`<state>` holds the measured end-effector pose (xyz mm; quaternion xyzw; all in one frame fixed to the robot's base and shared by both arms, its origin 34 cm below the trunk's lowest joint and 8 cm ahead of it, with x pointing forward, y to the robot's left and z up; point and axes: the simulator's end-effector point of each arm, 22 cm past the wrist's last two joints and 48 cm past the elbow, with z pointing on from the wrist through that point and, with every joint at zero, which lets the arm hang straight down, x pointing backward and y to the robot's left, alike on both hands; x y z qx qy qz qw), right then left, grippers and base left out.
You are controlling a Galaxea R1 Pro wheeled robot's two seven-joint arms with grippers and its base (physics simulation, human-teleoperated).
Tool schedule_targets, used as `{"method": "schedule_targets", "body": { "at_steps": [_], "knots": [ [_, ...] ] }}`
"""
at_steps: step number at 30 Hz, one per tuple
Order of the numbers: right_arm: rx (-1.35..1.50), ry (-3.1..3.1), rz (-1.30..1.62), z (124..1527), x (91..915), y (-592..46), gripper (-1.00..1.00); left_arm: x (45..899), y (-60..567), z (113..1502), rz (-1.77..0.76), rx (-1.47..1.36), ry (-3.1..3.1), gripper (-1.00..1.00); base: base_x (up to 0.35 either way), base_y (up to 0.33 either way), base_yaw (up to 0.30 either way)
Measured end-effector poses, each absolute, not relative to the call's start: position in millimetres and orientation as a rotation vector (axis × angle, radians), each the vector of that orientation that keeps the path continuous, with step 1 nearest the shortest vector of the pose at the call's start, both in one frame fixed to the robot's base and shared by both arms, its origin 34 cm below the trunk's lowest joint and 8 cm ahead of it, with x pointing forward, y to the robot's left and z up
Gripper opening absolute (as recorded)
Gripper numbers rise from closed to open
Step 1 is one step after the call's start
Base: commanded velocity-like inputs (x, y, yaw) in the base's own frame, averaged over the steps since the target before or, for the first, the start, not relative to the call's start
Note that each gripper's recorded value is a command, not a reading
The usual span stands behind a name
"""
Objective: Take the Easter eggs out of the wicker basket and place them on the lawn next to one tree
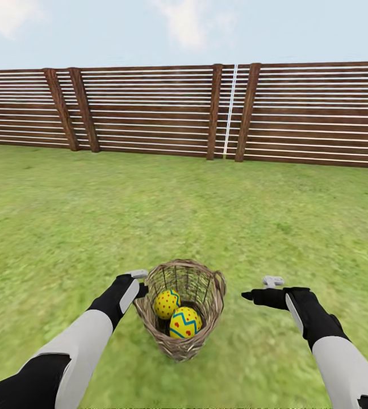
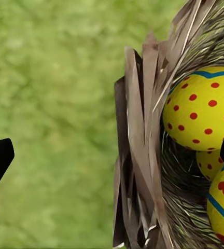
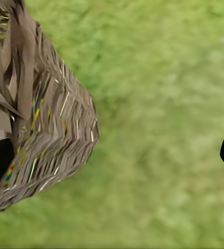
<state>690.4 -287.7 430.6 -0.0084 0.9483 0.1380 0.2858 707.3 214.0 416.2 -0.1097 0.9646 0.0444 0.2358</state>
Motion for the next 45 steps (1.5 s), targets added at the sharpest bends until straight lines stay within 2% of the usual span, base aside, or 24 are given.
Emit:
{"method": "schedule_targets", "body": {
  "at_steps": [26, 27, 45],
  "knots": [
    [-0.023, 2.535, 0.367, 391, 680, -288, 1.0, 697, 216, 376, 0.126, -0.304, 2.643, 1.0, 0.0, 0.0, 0.0],
    [-0.023, 2.535, 0.366, 391, 680, -288, 1.0, 697, 216, 376, 0.126, -0.303, 2.644, -1.0, 0.0, 0.0, 0.0],
    [-0.023, 2.536, 0.366, 390, 680, -288, 1.0, 701, 212, 380, 0.108, -0.313, 2.631, -1.0, 0.0, 0.0, 0.0]
  ]
}}
